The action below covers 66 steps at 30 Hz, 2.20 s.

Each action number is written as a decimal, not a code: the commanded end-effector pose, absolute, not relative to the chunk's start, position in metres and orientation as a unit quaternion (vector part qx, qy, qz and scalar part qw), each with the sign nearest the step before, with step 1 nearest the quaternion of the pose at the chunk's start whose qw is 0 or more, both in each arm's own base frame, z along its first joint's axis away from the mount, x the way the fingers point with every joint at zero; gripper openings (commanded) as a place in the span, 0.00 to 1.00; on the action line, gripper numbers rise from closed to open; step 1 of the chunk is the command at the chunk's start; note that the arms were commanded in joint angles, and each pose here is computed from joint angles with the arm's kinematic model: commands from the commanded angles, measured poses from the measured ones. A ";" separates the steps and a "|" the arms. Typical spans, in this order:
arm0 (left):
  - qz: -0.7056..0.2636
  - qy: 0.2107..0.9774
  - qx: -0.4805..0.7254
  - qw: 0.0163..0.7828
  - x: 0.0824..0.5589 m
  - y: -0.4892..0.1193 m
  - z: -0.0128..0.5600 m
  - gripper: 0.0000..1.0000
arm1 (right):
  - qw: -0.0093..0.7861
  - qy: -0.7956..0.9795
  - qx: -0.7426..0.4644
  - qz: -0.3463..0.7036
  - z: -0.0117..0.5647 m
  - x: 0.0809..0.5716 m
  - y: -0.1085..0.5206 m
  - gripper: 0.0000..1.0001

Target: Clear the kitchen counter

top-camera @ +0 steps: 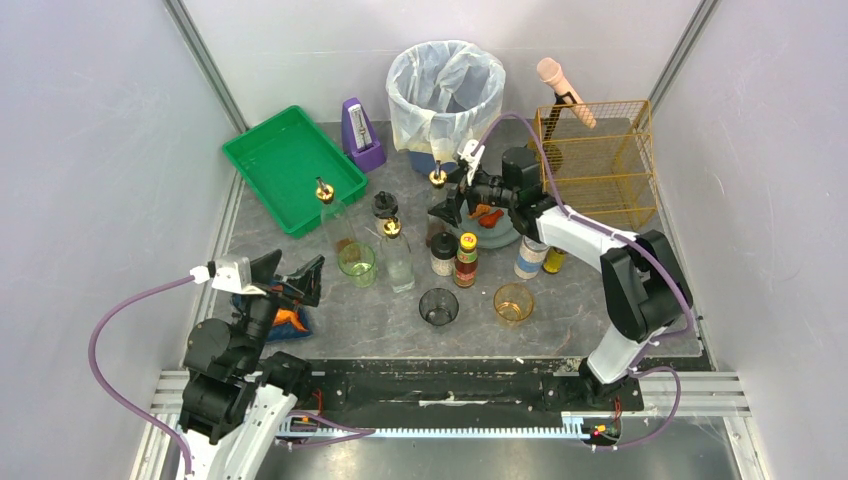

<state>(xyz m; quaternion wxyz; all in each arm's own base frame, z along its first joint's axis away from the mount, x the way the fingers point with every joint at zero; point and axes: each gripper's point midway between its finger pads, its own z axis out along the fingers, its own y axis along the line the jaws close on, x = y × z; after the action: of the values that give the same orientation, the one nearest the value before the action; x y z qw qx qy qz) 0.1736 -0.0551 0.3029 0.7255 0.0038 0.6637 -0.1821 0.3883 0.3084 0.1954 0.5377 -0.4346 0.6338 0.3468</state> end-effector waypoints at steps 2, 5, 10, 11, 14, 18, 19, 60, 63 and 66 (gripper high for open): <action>-0.175 0.655 0.015 0.735 0.172 -0.055 0.308 0.97 | 0.541 0.600 -0.462 0.366 0.205 0.389 0.317 0.94; -0.176 0.655 0.016 0.735 0.172 -0.055 0.308 0.97 | 0.535 0.596 -0.469 0.373 0.200 0.388 0.319 0.93; -0.176 0.655 0.017 0.735 0.172 -0.055 0.308 0.97 | 0.530 0.596 -0.469 0.379 0.197 0.391 0.316 0.85; -0.176 0.655 0.017 0.735 0.172 -0.055 0.308 0.97 | 0.530 0.595 -0.470 0.380 0.197 0.391 0.317 0.82; -0.177 0.654 0.018 0.735 0.172 -0.055 0.308 0.97 | 0.532 0.592 -0.471 0.381 0.200 0.391 0.315 0.69; -0.177 0.653 0.018 0.736 0.171 -0.055 0.308 0.96 | 0.538 0.586 -0.472 0.381 0.209 0.388 0.313 0.47; -0.178 0.652 0.018 0.736 0.171 -0.055 0.308 0.96 | 0.538 0.583 -0.474 0.382 0.211 0.387 0.313 0.44; -0.182 0.645 0.017 0.742 0.164 -0.053 0.309 0.96 | 0.773 0.611 -0.136 0.106 0.502 0.488 0.120 0.00; -0.184 0.645 0.019 0.742 0.164 -0.054 0.310 0.96 | 0.779 0.610 -0.117 0.082 0.508 0.496 0.096 0.00; -0.184 0.645 0.019 0.742 0.164 -0.054 0.310 0.96 | 0.767 0.630 -0.100 0.068 0.496 0.507 0.075 0.00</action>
<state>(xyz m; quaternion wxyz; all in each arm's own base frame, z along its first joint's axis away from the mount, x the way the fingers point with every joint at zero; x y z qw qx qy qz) 0.1651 -0.0572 0.3043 0.7301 0.0108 0.6546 -0.1958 0.5072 0.1006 0.4398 0.7158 -0.1287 0.6810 0.0853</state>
